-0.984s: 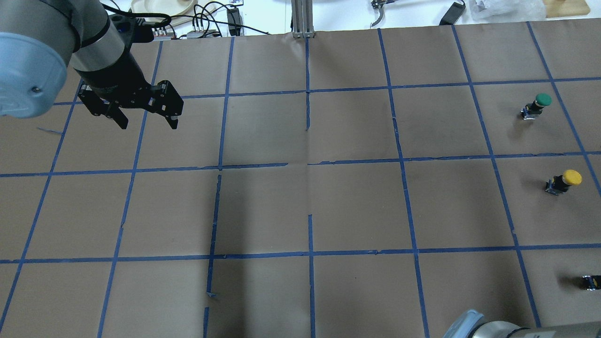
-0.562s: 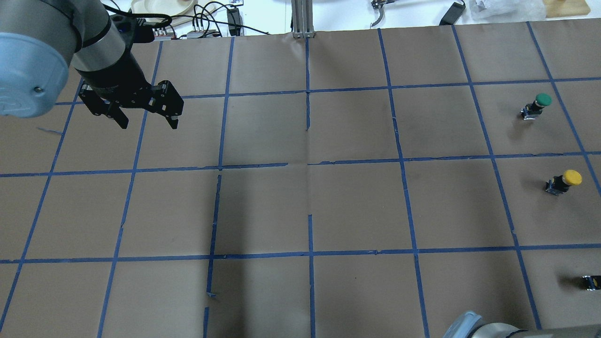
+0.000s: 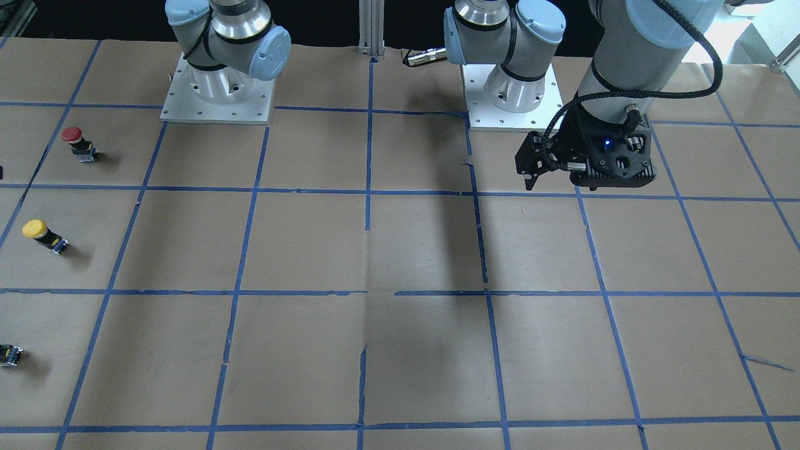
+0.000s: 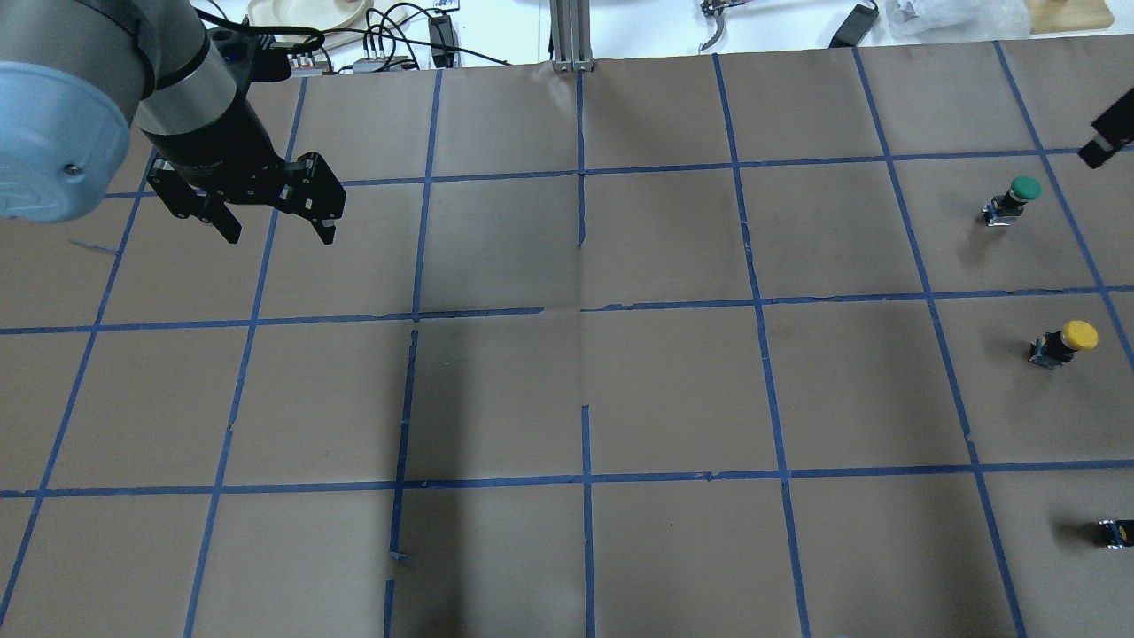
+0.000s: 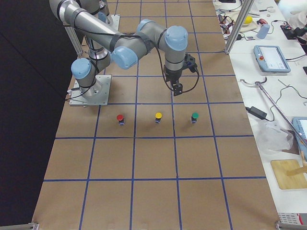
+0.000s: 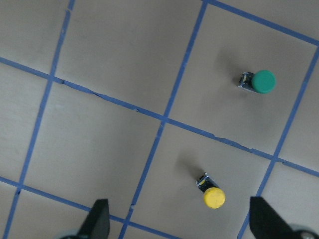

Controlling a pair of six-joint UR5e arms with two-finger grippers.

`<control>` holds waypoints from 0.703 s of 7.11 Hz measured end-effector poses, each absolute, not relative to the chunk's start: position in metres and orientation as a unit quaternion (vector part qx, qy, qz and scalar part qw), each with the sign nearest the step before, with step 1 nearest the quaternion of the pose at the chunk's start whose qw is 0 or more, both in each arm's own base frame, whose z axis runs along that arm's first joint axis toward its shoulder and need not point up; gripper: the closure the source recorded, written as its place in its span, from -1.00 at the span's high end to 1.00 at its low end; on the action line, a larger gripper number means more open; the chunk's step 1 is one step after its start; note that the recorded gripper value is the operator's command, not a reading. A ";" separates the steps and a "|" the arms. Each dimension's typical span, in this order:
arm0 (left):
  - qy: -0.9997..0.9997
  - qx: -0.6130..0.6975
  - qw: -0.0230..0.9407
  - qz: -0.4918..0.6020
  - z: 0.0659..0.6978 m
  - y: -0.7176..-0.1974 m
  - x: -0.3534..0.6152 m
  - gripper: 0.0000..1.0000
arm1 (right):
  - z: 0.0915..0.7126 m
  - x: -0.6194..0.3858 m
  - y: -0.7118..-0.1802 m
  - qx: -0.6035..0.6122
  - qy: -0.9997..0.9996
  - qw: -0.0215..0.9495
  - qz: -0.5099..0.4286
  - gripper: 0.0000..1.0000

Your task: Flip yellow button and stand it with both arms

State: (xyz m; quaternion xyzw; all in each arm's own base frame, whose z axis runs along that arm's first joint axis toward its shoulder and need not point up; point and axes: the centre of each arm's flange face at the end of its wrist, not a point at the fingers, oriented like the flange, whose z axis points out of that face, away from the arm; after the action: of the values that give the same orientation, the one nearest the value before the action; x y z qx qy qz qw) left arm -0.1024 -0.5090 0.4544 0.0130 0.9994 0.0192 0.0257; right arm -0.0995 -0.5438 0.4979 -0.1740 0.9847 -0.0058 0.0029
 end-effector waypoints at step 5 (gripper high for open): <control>0.999 0.013 0.026 0.016 0.457 -0.507 -0.102 1.00 | 0.498 0.103 -0.549 -0.088 0.996 0.009 0.002 1.00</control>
State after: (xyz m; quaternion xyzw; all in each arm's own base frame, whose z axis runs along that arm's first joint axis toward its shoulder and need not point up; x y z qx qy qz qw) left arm -0.1024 -0.5072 0.4575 0.0128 0.9994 0.0160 0.0262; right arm 0.1031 -0.5489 0.4979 -0.0878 0.9961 0.0020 0.0086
